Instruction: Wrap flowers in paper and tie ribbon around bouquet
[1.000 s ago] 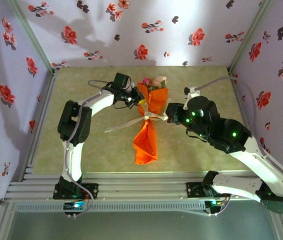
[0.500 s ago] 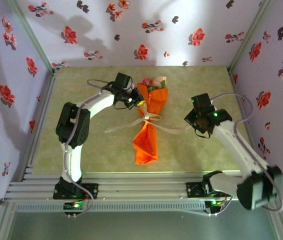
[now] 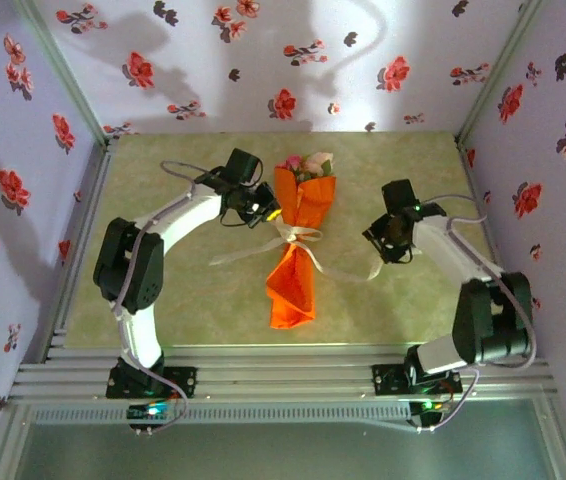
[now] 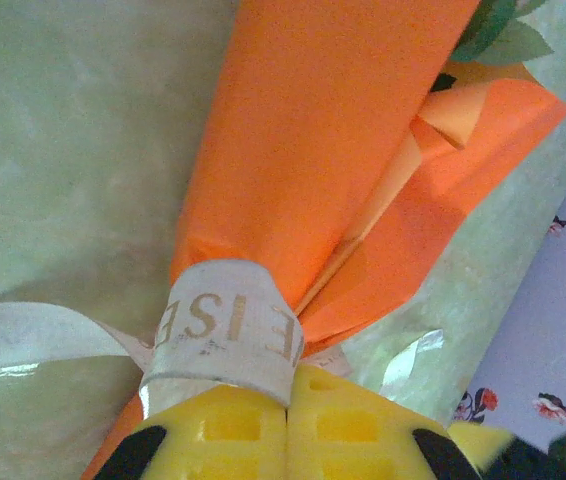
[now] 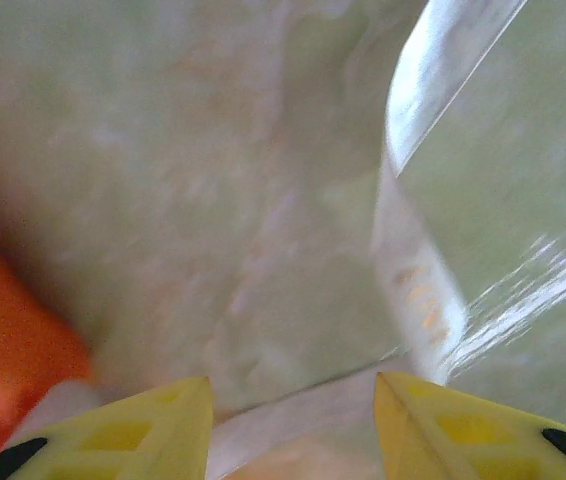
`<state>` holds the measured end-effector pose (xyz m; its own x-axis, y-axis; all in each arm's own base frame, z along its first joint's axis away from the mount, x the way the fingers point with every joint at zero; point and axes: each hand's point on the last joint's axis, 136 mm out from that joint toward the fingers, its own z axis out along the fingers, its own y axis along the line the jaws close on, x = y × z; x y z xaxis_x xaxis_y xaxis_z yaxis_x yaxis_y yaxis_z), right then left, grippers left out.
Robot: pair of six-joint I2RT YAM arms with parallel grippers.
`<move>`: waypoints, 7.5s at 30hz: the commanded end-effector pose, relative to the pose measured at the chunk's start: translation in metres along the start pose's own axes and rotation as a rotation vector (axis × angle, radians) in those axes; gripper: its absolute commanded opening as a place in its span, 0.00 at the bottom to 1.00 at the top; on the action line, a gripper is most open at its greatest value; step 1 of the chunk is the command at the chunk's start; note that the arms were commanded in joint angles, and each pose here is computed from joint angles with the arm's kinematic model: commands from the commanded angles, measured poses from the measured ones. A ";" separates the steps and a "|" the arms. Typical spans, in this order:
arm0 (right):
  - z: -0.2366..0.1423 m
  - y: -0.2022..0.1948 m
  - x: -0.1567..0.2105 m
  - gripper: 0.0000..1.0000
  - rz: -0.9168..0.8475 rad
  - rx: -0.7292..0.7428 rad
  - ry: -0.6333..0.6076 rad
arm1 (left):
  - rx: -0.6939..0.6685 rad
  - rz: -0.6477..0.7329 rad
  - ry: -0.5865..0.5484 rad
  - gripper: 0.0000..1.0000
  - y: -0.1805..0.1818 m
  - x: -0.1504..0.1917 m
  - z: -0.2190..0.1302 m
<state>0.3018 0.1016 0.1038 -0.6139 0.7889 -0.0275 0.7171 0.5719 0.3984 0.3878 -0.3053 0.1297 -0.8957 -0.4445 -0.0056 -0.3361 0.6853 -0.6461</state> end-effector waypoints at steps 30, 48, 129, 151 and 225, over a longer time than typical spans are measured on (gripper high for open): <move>0.056 0.128 0.085 0.31 0.438 -0.279 0.289 | -0.154 -0.277 0.020 0.62 0.025 0.045 -0.043; 0.080 0.124 0.082 0.27 0.443 -0.243 0.262 | -0.076 -0.440 0.094 0.63 0.016 0.052 0.030; 0.047 0.116 0.104 0.00 0.405 -0.334 0.373 | -0.116 -0.535 0.076 0.58 0.011 0.063 0.013; 0.047 0.114 0.107 0.00 0.395 -0.349 0.392 | -0.145 -0.594 0.083 0.64 0.009 0.062 0.031; 0.041 0.122 0.108 0.00 0.416 -0.426 0.421 | 0.003 -0.580 0.020 0.00 -0.004 0.035 0.033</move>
<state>0.3389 0.2628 0.1069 -0.4568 0.7311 0.5067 0.7809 0.0567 0.6221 0.3623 -0.3454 0.0883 -0.5781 -0.7274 0.3696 -0.7853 0.3732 -0.4939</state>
